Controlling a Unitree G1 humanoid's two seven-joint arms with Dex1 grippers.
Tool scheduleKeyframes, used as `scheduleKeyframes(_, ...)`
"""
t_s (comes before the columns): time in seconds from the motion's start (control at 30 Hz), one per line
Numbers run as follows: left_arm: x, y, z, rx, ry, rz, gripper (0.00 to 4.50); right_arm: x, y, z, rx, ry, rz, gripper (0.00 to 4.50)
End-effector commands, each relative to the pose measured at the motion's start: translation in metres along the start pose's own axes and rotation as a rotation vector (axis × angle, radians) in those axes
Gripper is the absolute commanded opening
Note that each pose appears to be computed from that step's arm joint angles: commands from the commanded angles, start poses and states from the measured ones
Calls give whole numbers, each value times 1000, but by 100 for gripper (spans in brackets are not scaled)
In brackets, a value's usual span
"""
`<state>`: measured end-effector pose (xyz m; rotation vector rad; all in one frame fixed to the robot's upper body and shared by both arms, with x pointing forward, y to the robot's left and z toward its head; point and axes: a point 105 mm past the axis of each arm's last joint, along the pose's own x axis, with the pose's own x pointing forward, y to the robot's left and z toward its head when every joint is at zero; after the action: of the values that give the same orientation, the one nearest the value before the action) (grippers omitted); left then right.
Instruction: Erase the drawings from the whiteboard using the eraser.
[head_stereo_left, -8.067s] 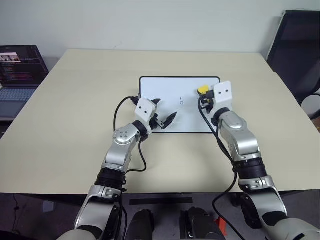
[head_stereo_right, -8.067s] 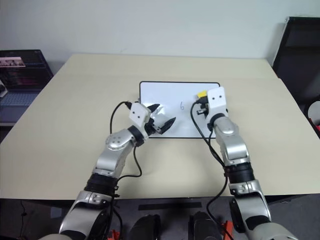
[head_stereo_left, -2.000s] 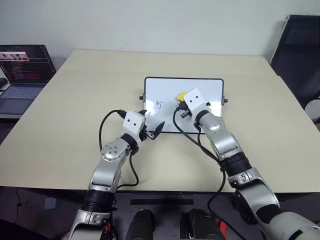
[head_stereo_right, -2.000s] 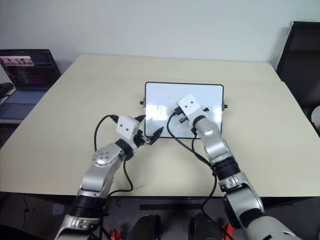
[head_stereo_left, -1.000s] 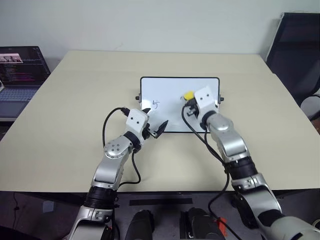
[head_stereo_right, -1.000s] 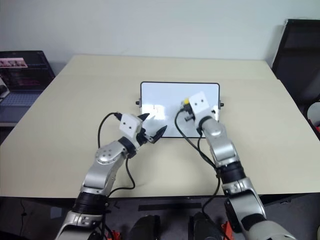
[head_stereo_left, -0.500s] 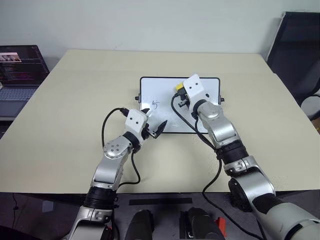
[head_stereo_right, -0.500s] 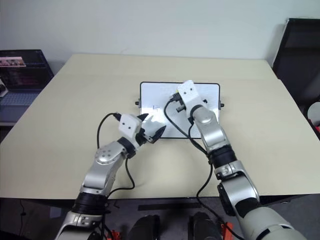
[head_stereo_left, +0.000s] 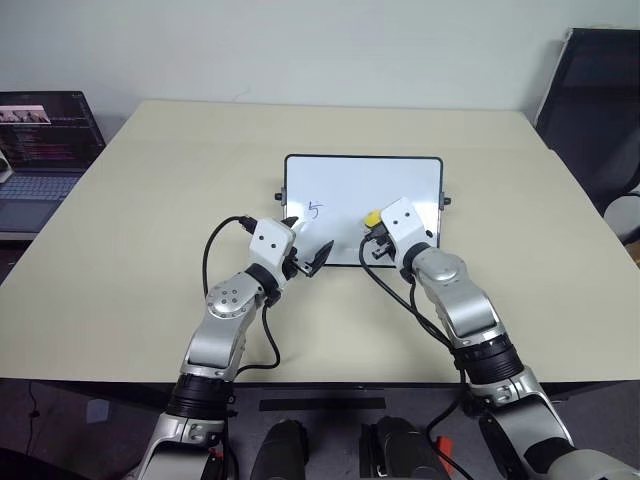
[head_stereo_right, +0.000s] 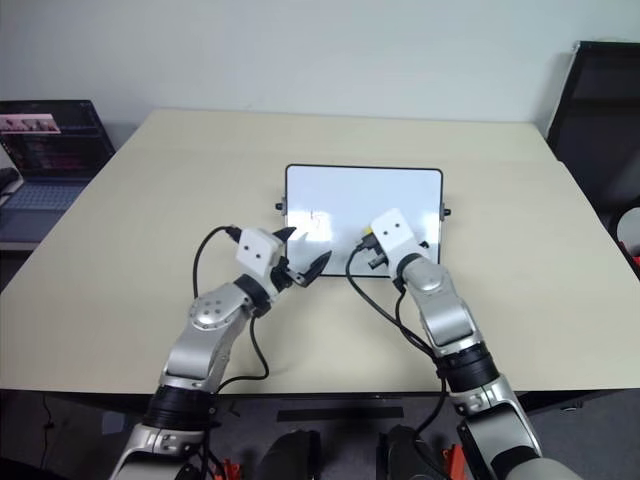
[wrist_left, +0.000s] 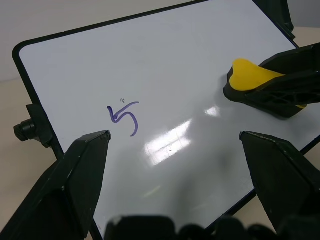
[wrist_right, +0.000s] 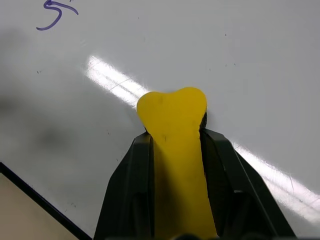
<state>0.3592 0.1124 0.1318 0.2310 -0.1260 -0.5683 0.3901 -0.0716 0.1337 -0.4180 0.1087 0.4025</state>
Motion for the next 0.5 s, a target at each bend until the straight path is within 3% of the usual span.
scheduleKeyframes(0.03,3,0,15,19,-55,-7,450,-3,-16,-15,11,59,-40,101)
scheduleKeyframes(0.3,-2,-3,12,19,-53,-10,450,-13,1,4,157,-132,81,101)
scheduleKeyframes(0.5,-8,-2,11,19,-46,-3,450,-22,1,-17,69,-188,56,101)
